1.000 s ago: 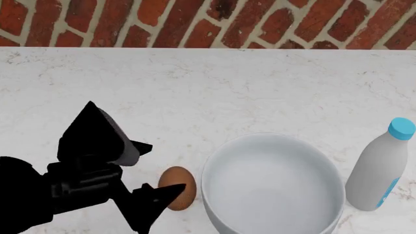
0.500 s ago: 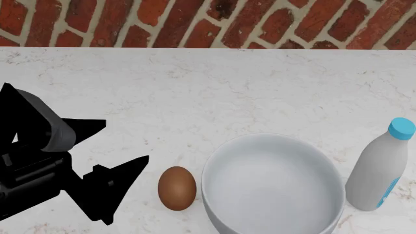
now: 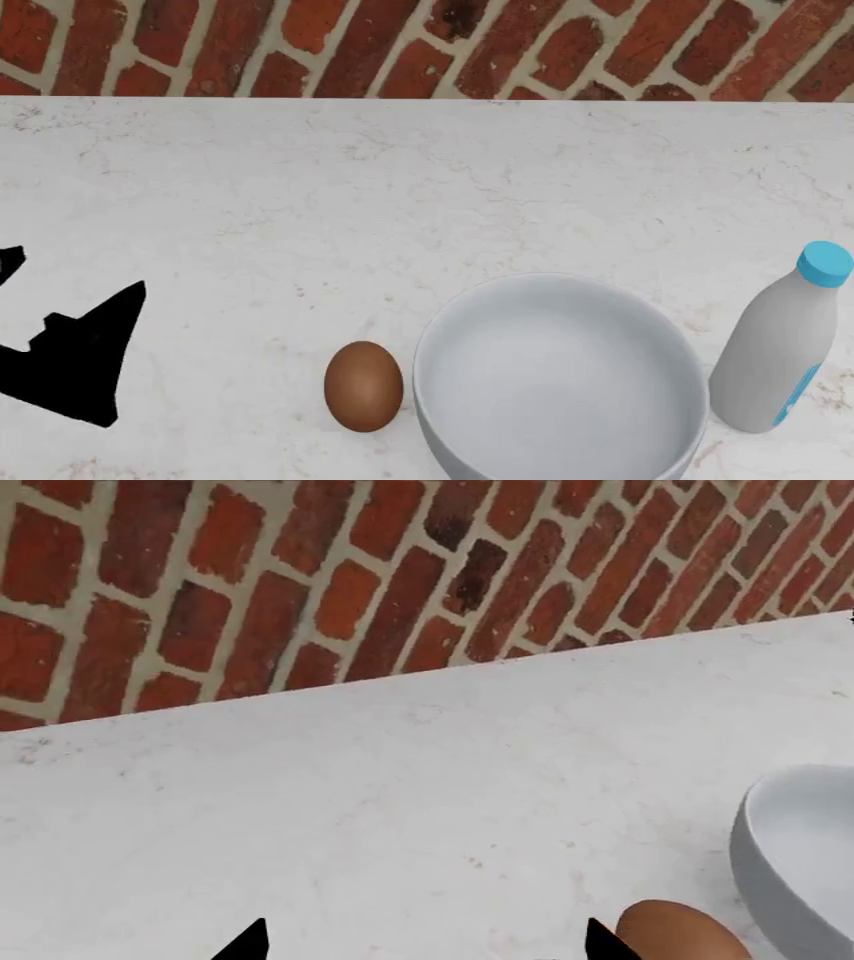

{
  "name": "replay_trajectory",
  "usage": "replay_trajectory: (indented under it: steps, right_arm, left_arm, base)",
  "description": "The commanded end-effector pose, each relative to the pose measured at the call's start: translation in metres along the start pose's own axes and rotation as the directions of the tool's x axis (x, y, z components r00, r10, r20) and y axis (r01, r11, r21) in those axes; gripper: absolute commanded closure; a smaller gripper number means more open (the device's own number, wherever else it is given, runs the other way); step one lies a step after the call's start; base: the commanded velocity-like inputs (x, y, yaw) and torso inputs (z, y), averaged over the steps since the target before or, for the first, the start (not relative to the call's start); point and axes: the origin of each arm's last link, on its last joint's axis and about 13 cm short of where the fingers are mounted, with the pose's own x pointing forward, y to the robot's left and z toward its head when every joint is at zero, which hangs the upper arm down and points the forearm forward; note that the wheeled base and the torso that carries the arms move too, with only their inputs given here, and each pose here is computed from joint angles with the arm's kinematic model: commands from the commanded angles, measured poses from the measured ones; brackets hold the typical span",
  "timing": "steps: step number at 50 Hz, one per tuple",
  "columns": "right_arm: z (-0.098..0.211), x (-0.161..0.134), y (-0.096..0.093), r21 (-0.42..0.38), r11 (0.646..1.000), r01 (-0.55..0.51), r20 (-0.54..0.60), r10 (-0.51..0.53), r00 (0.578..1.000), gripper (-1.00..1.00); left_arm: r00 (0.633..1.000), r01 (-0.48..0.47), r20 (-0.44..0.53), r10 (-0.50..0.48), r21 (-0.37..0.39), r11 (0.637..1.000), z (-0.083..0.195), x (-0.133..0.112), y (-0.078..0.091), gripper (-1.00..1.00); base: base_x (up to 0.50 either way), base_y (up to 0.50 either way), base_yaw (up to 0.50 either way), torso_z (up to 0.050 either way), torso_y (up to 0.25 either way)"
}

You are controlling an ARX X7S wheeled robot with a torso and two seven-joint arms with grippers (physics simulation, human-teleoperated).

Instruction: Place the eggs and milk next to the bowl.

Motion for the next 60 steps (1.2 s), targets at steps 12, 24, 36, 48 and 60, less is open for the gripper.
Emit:
replay_trajectory:
  steps: [12,24,36,48,60]
  right_arm:
    - [0.000,0.002,0.002,0.002,1.000,-0.014,0.002,0.014,1.000,-1.00]
    - [-0.005,0.002,0.001,0.008,1.000,-0.017,-0.005,0.017,1.000,-1.00]
    - [-0.006,0.003,0.002,0.010,1.000,-0.020,-0.007,0.021,1.000,-1.00]
    - [-0.006,0.006,0.004,0.010,0.999,-0.031,-0.008,0.031,0.999,-1.00]
    - [-0.007,0.008,0.005,0.009,0.999,-0.037,-0.012,0.037,0.999,-1.00]
  left_arm:
    - [0.952,-0.304,-0.043,0.303,-0.021,0.952,-0.010,-0.038,0.010,-1.00]
    - [0.919,-0.395,-0.019,0.395,-0.002,0.919,-0.014,-0.059,0.003,-1.00]
    - [0.898,-0.437,-0.057,0.437,-0.004,0.899,-0.027,-0.076,0.001,-1.00]
    - [0.885,-0.463,-0.064,0.462,-0.010,0.886,-0.030,-0.087,0.002,-1.00]
    - [0.854,-0.517,-0.100,0.511,-0.040,0.855,-0.038,-0.087,0.016,-1.00]
  base:
    - [0.00,0.00,0.00,0.000,0.000]
    - [0.00,0.00,0.00,0.000,0.000]
    - [0.00,0.00,0.00,0.000,0.000]
    - [0.00,0.00,0.00,0.000,0.000]
    - [0.00,0.00,0.00,0.000,0.000]
